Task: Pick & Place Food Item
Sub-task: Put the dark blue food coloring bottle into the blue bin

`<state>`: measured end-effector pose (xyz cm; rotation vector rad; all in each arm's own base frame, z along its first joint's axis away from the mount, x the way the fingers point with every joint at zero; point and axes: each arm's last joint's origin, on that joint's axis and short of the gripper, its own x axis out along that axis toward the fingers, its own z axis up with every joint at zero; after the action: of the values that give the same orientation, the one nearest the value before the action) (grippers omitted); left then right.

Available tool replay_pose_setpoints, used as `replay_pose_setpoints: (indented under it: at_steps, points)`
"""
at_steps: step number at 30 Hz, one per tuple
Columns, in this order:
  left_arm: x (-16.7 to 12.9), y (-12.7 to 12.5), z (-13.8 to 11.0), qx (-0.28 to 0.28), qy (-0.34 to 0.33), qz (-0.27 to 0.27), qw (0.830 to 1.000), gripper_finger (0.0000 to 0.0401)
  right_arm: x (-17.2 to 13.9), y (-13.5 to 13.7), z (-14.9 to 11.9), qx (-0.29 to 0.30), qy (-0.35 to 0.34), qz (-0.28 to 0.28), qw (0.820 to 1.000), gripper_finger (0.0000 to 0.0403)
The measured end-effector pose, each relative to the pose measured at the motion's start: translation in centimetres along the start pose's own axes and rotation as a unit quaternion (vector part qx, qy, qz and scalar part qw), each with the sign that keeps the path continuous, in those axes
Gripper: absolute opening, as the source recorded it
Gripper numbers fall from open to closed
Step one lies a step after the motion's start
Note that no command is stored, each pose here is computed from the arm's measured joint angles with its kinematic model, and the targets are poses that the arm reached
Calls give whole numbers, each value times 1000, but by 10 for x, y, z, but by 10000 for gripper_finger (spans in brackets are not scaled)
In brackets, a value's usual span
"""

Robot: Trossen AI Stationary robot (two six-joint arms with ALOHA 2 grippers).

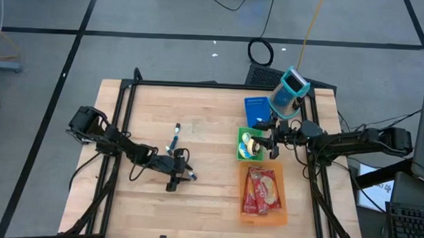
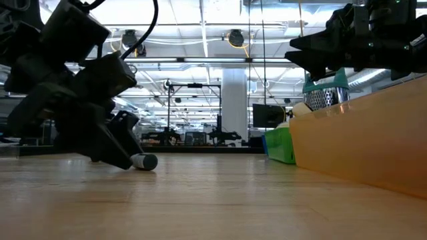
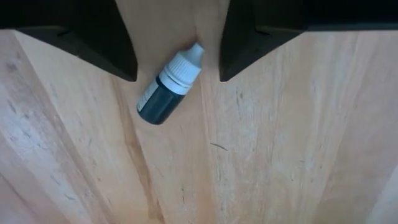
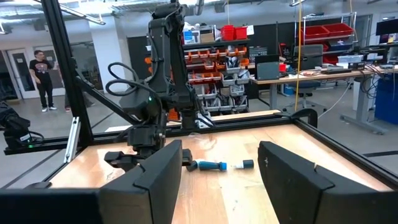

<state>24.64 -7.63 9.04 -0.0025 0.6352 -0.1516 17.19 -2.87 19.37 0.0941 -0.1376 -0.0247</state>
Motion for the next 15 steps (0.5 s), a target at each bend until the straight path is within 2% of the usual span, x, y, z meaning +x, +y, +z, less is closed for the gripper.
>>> replay_pose_setpoints:
  at_steps: [11,15]
  points:
    - [0,0,0,0,-2,4,1000,94,0,0,0,0,0,0,1000,199]
    - [-3,1,9,-15,-43,21,999,60,0,0,0,0,2,0,1000,199]
